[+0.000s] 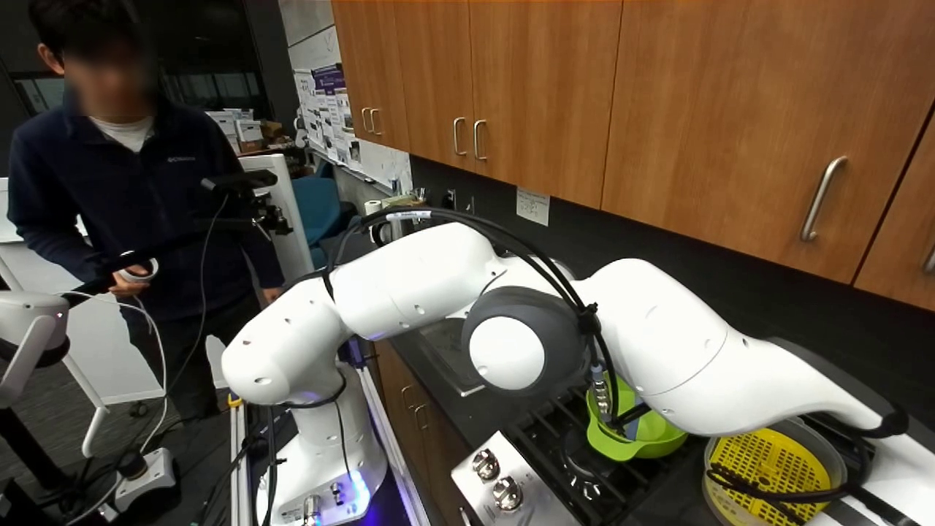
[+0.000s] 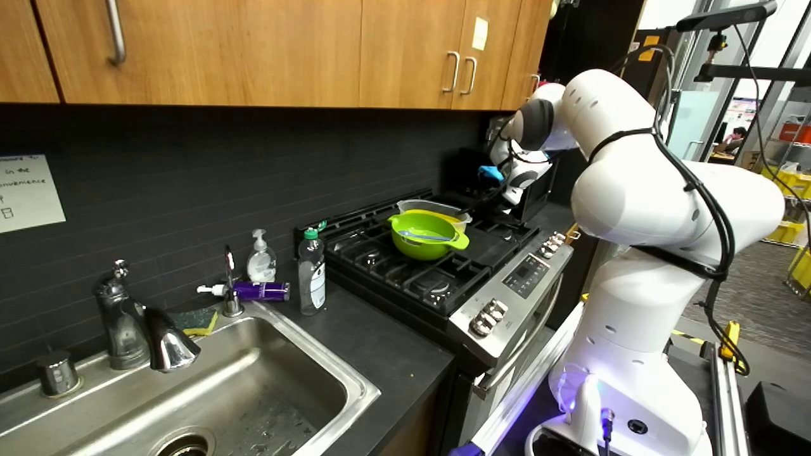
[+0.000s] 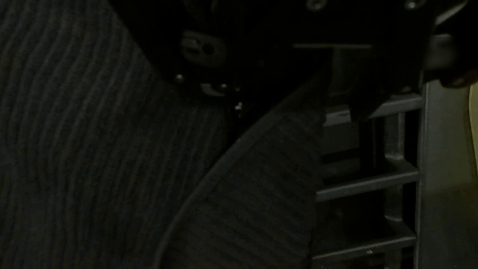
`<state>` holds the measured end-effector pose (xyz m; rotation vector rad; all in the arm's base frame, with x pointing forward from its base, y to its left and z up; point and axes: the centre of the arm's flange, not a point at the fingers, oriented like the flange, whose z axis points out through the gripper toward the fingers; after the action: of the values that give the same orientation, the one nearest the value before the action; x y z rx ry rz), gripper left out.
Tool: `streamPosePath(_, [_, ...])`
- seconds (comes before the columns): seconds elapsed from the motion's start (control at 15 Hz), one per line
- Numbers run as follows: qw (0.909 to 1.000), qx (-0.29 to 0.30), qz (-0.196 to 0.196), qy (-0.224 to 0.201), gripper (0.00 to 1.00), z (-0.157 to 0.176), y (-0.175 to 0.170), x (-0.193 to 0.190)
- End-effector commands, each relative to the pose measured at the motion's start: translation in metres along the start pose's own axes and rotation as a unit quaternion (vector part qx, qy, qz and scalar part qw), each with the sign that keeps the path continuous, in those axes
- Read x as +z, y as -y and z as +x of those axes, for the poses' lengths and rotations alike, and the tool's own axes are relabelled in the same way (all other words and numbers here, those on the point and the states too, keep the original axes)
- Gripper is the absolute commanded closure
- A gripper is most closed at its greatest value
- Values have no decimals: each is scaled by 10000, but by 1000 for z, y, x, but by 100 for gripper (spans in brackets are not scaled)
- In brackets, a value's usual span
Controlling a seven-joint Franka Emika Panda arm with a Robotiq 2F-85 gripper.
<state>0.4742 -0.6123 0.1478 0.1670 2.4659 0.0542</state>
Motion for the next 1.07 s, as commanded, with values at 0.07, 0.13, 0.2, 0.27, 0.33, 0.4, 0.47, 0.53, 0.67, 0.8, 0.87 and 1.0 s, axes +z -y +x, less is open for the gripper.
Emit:
streamPosePath(0.07, [10000,-3,-42,15,66,-10,12,4])
streamPosePath(0.13, [10000,-8,-36,19,73,-11,12,4])
streamPosePath(0.2, [10000,-13,-32,20,81,-12,12,4])
streamPosePath(0.27, [10000,-18,-30,23,88,-12,12,4])
streamPosePath(0.33, [10000,-19,-30,24,94,-12,12,3])
streamPosePath(0.4, [10000,-25,-25,27,99,-13,12,3])
streamPosePath(0.47, [10000,-31,-20,27,100,-14,12,2])
streamPosePath(0.53, [10000,-32,-2,27,100,-14,12,0])
streamPosePath(0.67, [10000,7,34,81,99,-11,15,-7])
streamPosePath(0.8, [9997,103,117,198,99,-5,24,-20])
streamPosePath(0.87, [9994,166,179,254,99,-1,30,-27])
streamPosePath(1.0, [9983,298,318,393,99,8,41,-44])
